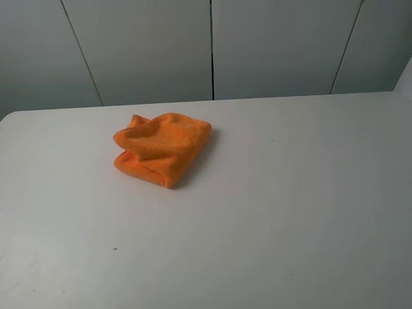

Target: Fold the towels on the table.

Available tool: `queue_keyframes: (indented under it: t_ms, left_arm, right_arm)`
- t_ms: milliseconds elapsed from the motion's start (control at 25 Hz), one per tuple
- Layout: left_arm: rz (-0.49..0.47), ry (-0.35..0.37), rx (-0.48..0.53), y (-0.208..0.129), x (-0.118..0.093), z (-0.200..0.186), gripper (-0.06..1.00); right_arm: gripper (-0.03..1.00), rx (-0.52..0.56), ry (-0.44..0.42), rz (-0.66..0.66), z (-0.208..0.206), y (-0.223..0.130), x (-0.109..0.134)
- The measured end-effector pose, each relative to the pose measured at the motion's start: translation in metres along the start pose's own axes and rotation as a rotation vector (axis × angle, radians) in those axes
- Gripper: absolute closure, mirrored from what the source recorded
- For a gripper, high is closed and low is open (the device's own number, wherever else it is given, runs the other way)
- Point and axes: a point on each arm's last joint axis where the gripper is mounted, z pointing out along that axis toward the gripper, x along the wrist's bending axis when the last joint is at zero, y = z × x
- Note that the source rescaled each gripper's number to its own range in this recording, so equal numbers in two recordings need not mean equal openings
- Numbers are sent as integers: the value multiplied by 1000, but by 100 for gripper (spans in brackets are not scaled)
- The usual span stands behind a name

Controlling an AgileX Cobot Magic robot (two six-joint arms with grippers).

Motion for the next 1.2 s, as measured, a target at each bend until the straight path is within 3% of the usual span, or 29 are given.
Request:
queue_keyframes:
  t_ms: [200, 360, 640, 1200]
  left_arm:
    - [0, 0, 0, 0, 0, 0, -4]
    - [-5, 8, 0, 0, 0, 0, -4]
    - [-54, 102, 3, 0, -1, 0, -4]
    - [-63, 112, 4, 0, -1, 0, -4]
  right_arm:
    - [-3, 0, -39, 10, 0, 0, -1]
    - [-3, -3, -165, 71, 1, 0, -2]
    - [-3, -58, -406, 189, -5, -3, 0]
    - [-3, -57, -428, 189, -5, -4, 0]
